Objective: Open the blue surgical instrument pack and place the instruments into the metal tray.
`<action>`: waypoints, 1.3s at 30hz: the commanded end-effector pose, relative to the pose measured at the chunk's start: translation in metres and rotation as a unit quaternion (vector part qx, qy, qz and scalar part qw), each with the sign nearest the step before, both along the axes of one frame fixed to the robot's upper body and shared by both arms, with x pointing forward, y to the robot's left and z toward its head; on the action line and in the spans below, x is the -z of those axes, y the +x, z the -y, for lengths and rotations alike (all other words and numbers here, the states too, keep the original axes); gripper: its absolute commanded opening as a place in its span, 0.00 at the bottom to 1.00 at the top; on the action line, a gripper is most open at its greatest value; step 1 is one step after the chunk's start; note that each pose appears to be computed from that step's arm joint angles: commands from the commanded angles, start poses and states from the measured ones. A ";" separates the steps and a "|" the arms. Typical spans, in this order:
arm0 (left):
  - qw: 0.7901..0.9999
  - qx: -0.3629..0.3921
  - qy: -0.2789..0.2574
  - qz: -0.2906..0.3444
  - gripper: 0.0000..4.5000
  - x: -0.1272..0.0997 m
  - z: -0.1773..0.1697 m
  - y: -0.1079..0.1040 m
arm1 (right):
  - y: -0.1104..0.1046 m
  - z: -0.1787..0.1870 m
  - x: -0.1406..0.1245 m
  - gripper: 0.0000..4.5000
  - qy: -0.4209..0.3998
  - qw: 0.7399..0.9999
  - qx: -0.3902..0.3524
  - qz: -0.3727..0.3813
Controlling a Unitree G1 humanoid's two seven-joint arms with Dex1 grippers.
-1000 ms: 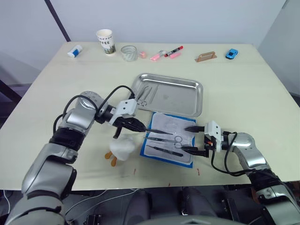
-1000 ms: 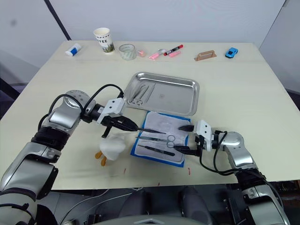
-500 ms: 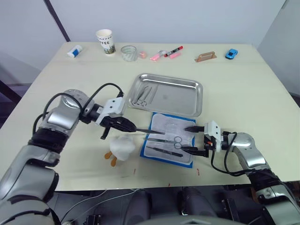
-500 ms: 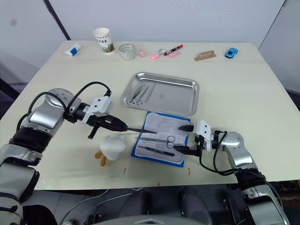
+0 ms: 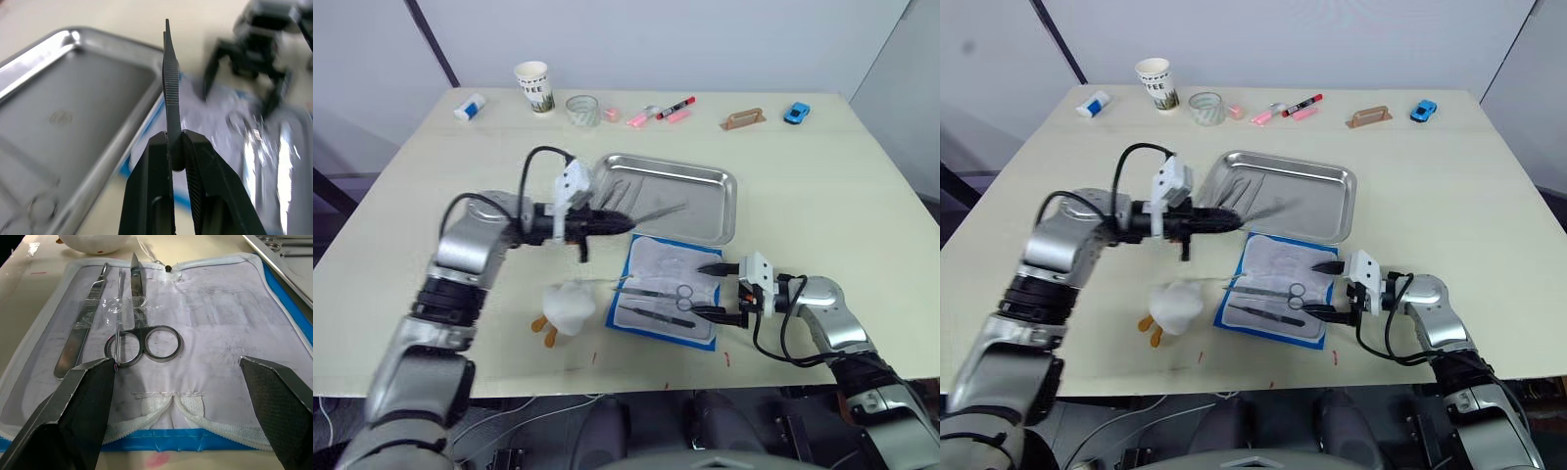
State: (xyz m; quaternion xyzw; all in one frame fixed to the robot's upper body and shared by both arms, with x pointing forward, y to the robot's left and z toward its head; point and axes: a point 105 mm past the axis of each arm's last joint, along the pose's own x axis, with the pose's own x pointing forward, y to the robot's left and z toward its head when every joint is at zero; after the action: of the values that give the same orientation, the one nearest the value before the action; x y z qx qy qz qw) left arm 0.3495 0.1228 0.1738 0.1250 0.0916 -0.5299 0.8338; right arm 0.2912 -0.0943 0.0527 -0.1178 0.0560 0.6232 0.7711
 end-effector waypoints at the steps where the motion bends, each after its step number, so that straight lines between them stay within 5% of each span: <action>1: 0.995 -0.093 -0.021 0.012 0.03 -0.012 0.003 0.014 | -0.017 0.003 0.045 0.98 -0.049 0.995 0.001 -0.084; 8: 0.961 -0.270 -0.060 0.015 0.03 -0.013 0.011 0.049 | -0.017 0.003 0.045 0.98 -0.050 0.995 0.001 -0.084; 13: 0.924 -0.380 -0.044 -0.010 0.03 0.014 0.013 0.072 | -0.018 0.002 0.047 0.98 -0.049 0.995 0.002 -0.085; 21: 0.912 -0.405 -0.033 -0.047 0.03 0.040 0.032 0.081 | -0.020 -0.001 0.048 0.98 -0.046 0.995 0.001 -0.087; 33: 0.908 -0.416 -0.026 -0.053 0.03 0.047 0.028 0.085 | -0.019 -0.002 0.048 0.98 -0.044 0.995 0.005 -0.086; 38: 0.909 -0.413 -0.029 -0.047 0.42 0.041 0.029 0.083 | -0.018 -0.004 0.048 0.98 -0.043 0.995 0.005 -0.085; 39: 0.910 -0.412 -0.028 -0.044 0.42 0.039 0.030 0.083 | -0.018 -0.004 0.048 0.98 -0.042 0.995 0.004 -0.085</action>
State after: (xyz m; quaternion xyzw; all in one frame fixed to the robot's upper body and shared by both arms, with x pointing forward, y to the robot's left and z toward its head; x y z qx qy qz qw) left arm 0.4311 0.0947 0.1179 0.0243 0.1837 -0.1444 0.9720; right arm 0.2912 -0.0931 0.0519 -0.1165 0.0549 0.6212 0.7730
